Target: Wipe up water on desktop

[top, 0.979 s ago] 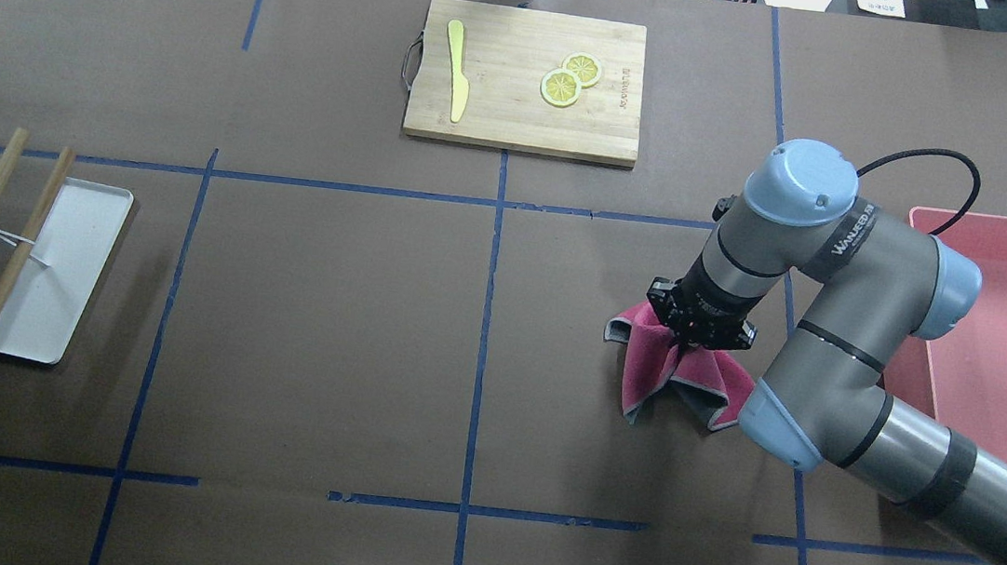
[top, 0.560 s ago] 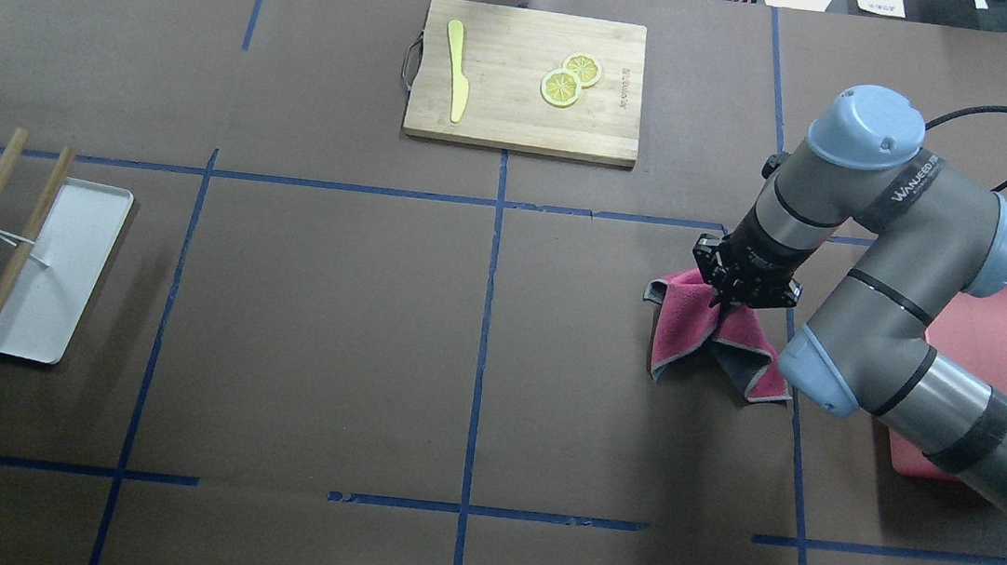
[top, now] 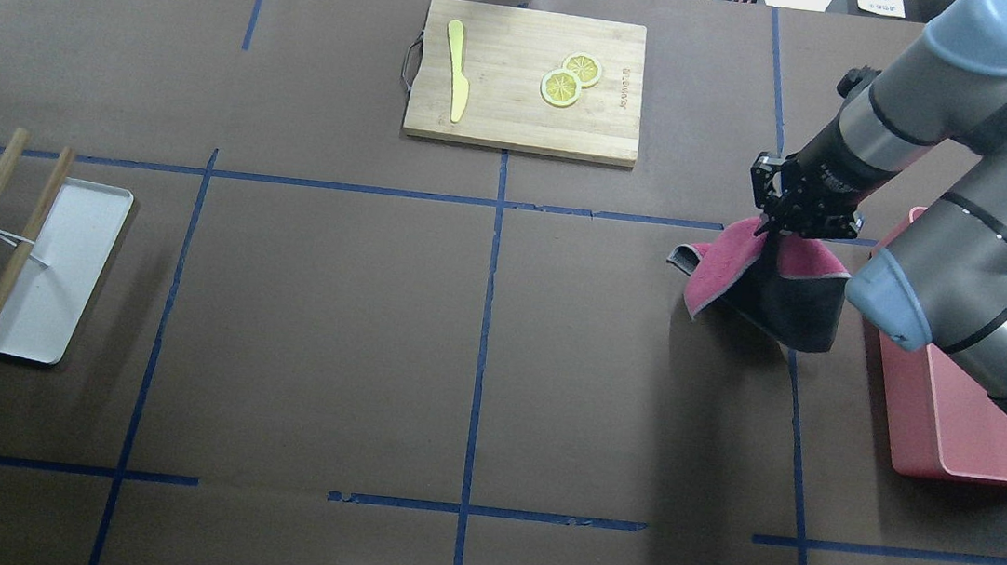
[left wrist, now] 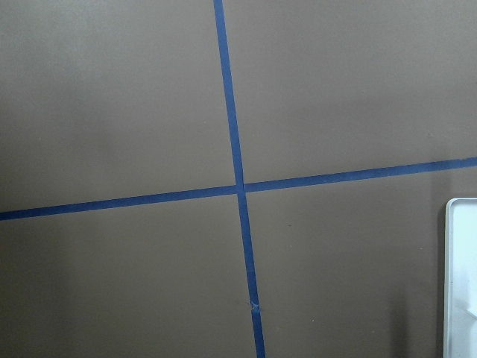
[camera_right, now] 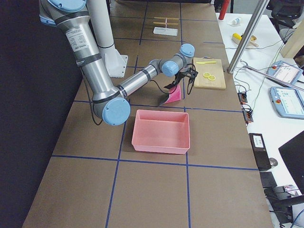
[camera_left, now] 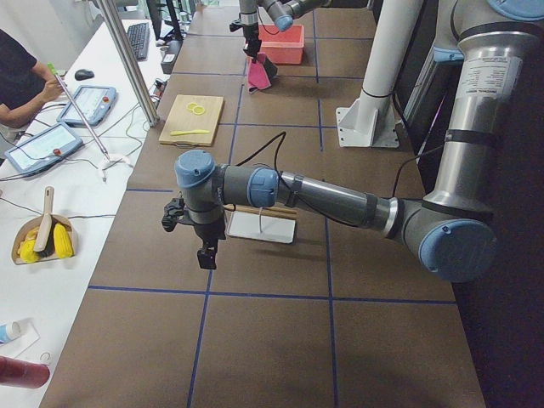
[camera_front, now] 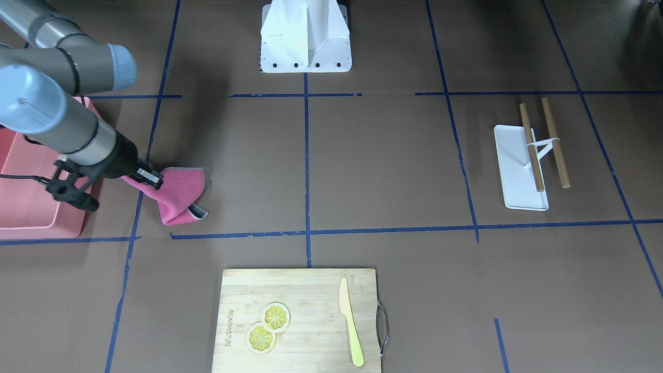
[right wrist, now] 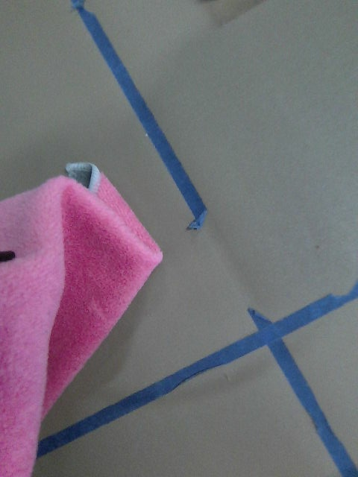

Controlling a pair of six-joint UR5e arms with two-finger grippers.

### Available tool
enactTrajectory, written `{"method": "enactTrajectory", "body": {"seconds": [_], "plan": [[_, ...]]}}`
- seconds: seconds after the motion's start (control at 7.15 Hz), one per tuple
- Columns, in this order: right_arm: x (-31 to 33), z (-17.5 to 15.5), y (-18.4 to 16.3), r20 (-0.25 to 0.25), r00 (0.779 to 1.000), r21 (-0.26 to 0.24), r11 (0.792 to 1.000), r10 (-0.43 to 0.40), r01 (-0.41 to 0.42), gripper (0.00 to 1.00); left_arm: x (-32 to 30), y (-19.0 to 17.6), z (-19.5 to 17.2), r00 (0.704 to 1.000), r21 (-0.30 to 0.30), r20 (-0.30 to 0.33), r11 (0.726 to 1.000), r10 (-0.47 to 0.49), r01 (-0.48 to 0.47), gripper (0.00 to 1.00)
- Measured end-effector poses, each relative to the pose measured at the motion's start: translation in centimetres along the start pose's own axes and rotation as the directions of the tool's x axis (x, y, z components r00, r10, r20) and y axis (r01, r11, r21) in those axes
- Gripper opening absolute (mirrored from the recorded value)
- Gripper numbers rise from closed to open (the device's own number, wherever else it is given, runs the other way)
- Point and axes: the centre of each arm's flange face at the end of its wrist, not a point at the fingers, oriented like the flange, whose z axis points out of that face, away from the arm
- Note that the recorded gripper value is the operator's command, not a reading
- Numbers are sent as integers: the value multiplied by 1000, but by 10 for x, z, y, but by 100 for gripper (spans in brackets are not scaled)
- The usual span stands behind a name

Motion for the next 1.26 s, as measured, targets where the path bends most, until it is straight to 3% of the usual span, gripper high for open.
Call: {"method": "enactTrajectory", "body": {"seconds": [0.28, 0.7, 0.98, 1.12, 1.26], "plan": [[15, -81, 9, -12, 997, 40, 996, -76, 77, 1, -2, 2, 1, 1000, -3, 0, 1000, -4, 4, 100], [89, -215, 1, -97, 972, 105, 969, -215, 225, 1, -4, 5, 4, 1000, -7, -2, 1000, -7, 7, 100], [165, -242, -23, -161, 933, 66, 939, -323, 337, 1, -4, 6, 5, 1000, -10, -2, 1000, -9, 9, 100], [204, -232, -37, -182, 907, 11, 922, -379, 388, 2, -5, 7, 5, 1000, -10, -2, 1000, -10, 10, 100], [226, -219, -48, -192, 896, -35, 916, -399, 400, 2, -5, 7, 6, 1000, -12, -2, 1000, -11, 11, 100]]}}
